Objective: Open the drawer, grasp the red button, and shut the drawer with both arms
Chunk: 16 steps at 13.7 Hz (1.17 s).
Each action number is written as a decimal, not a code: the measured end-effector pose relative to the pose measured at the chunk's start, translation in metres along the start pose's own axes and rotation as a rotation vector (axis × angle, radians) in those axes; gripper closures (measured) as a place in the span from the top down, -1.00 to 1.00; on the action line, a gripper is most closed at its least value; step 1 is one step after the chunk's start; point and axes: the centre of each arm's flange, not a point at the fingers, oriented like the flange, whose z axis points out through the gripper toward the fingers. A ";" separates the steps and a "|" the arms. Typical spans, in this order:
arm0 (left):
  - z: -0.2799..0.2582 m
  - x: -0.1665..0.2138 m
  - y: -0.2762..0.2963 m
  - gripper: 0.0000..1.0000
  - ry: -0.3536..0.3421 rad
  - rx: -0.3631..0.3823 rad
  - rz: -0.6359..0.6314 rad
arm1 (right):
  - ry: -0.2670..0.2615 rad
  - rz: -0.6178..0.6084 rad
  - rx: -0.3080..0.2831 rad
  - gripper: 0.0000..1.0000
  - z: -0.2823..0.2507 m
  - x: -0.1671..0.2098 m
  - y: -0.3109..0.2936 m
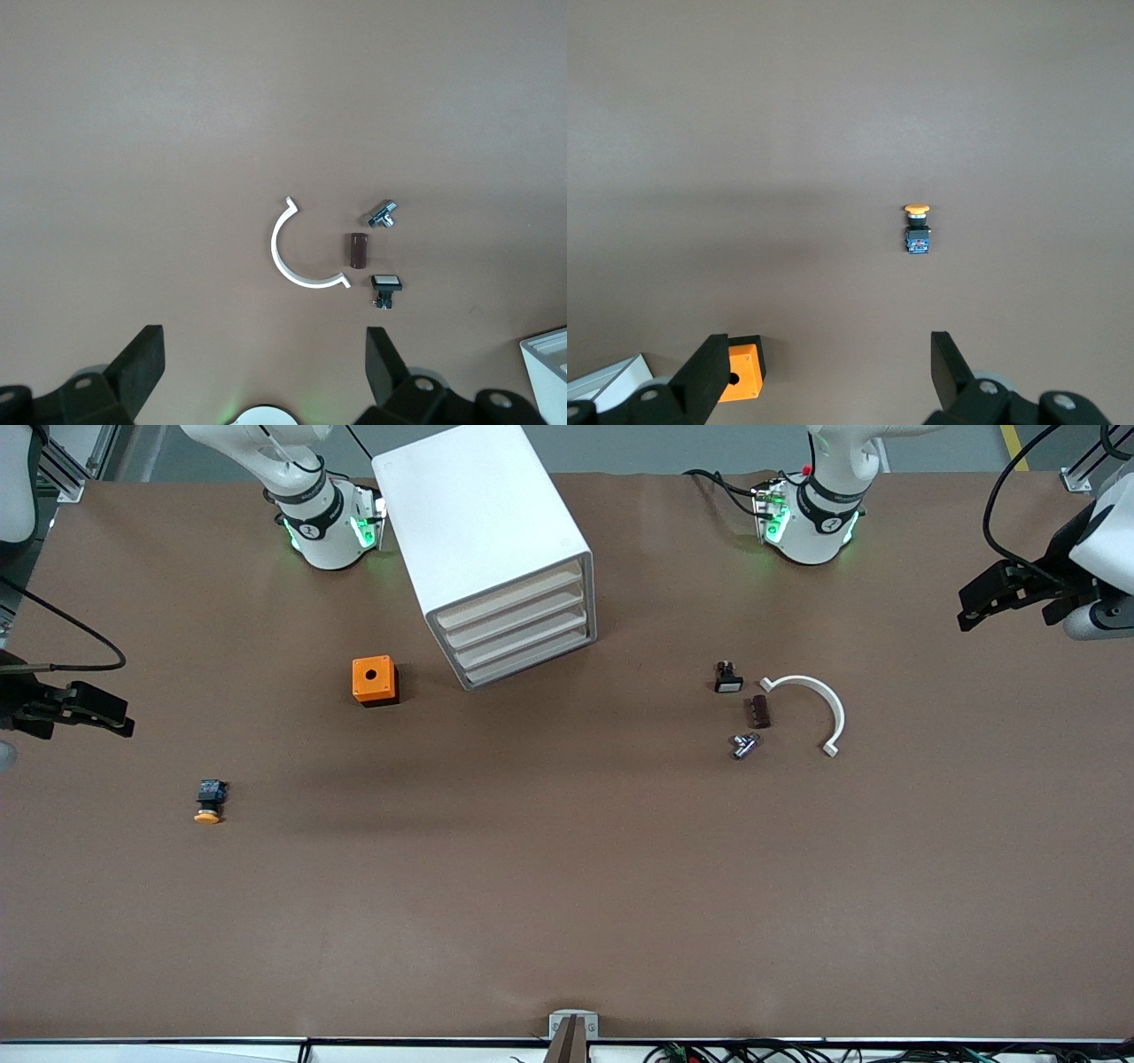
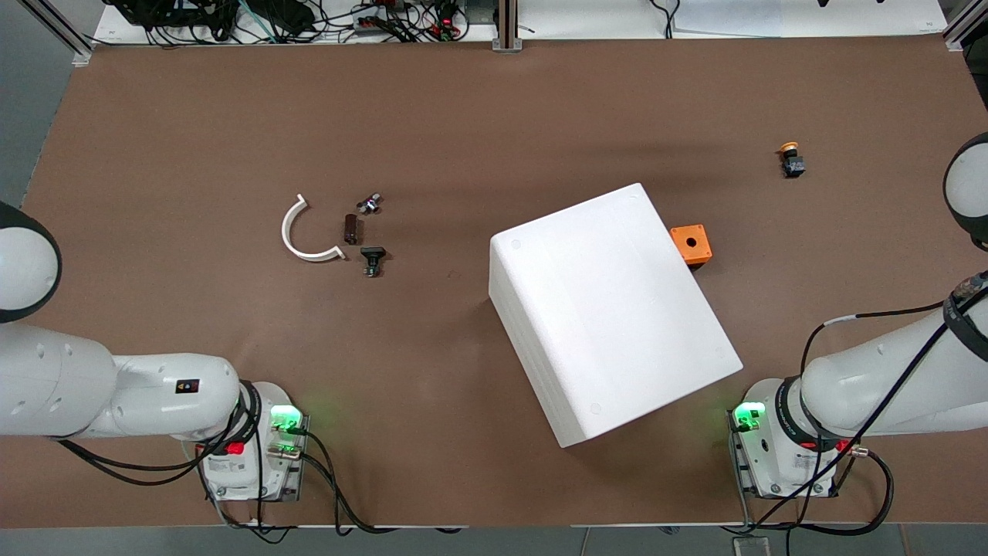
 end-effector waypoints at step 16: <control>0.178 0.088 0.039 1.00 -0.272 0.000 -0.065 | 0.001 0.001 0.000 1.00 -0.001 0.000 0.000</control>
